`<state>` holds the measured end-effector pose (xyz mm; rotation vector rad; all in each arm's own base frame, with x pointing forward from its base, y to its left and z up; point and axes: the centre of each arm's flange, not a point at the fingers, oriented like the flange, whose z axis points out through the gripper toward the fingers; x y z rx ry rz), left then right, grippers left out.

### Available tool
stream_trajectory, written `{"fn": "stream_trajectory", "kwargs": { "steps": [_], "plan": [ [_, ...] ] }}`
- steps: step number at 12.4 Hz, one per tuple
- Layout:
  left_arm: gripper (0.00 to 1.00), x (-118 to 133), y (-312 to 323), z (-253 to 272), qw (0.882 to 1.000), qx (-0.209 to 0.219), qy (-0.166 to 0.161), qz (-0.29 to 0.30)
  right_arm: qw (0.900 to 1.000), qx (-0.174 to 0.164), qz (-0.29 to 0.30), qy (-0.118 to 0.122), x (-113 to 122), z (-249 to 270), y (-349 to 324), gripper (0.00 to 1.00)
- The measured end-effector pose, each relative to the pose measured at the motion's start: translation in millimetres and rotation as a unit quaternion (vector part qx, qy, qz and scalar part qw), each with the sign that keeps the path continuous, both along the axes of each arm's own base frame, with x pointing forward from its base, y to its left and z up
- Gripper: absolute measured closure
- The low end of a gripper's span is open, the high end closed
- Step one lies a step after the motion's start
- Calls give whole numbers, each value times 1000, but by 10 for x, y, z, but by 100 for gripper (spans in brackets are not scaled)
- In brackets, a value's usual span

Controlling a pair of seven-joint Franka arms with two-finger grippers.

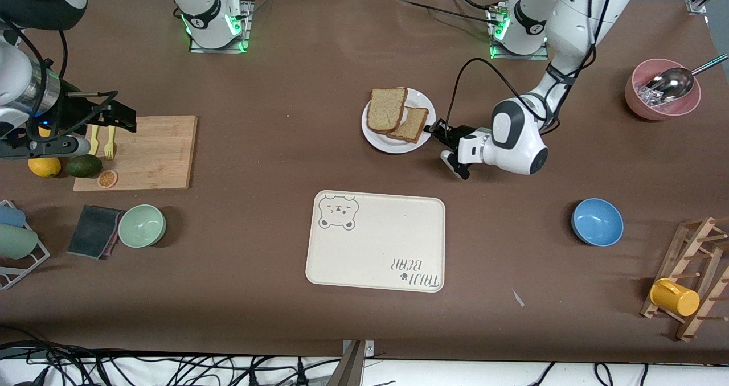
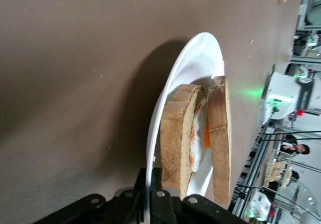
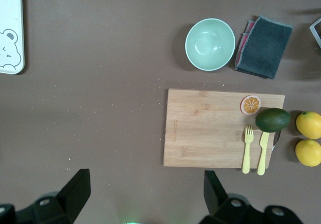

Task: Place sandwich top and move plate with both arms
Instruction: 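Grip the white plate rim with the left gripper, then slide the plate with the left gripper onto the cream tray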

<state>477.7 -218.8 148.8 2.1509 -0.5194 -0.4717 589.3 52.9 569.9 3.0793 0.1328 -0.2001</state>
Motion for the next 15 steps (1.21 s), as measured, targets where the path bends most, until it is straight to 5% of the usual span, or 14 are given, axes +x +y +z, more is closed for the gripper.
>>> {"fn": "stream_trajectory", "kwargs": {
  "steps": [2,9,15],
  "plan": [
    [95,222,174,187,999,-30,9,9,1000,0,0,0,27,-40,1,0],
    [95,1186,155,573,994,-77,-39,72,1000,0,0,1,72,-114,3,0],
    [95,1986,57,426,984,-50,-30,167,1000,0,0,3,85,-143,3,0]
  ]
}}
